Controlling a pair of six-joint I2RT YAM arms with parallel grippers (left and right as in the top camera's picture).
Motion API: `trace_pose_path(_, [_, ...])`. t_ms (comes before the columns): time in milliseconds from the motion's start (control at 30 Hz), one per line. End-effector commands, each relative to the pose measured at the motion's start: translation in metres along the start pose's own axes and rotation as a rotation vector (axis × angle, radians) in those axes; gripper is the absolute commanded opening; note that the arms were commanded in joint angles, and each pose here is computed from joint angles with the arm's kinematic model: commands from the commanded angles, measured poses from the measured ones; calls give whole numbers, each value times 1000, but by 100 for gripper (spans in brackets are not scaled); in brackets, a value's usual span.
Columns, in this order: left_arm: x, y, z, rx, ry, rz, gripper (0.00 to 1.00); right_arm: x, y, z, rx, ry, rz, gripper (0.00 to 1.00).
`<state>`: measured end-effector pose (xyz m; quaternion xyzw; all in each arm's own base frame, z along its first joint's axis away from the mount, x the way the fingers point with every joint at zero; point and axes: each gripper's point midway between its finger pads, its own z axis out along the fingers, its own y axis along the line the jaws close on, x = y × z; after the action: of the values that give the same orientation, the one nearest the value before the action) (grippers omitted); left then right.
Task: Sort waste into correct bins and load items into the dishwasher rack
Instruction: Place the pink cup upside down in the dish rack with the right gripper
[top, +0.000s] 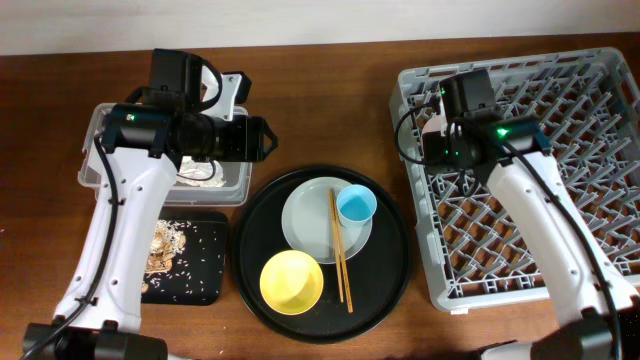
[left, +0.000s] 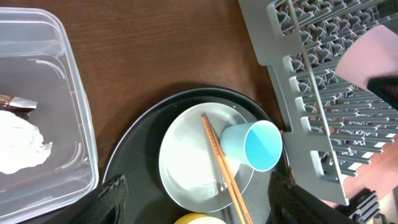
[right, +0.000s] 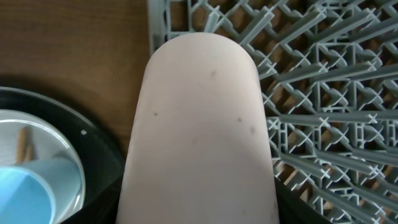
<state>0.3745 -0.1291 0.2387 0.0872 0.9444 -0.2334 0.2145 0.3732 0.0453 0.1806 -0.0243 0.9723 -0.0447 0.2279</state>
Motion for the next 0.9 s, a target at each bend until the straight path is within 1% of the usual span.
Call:
trace_pose_path(0, [-4, 0, -4, -13, -14, 2, 72, -7, -20, 15, 69, -3, 46, 48])
trace_pose_path(167, [-4, 0, -4, -13, -13, 2, 72, -20, -17, 29, 22, -31, 67, 47])
trace_pose_path(500, [5, 1, -4, -16, 22, -14, 72, -7, -12, 67, 24, 64, 53, 49])
trace_pose_path(567, [7, 1, -4, -16, 27, -17, 72, -4, -11, 73, 25, 81, 51, 67])
trace_pose_path(633, [7, 1, -4, -16, 27, -17, 72, -5, -11, 72, 25, 78, 51, 100])
trace_pose_path(733, [7, 1, -4, -16, 27, -16, 72, -11, -12, 60, 24, 82, 50, 99])
trace_pose_path(800, [7, 1, -4, -16, 27, -17, 72, -19, -10, 42, 3, 85, 51, 100])
trace_pose_path(833, [7, 1, -4, -16, 27, -16, 72, -20, -4, 25, -45, 109, 51, 97])
trace_pose_path(867, [7, 1, -4, -16, 27, -16, 72, -10, 6, 8, -114, 173, 43, 78])
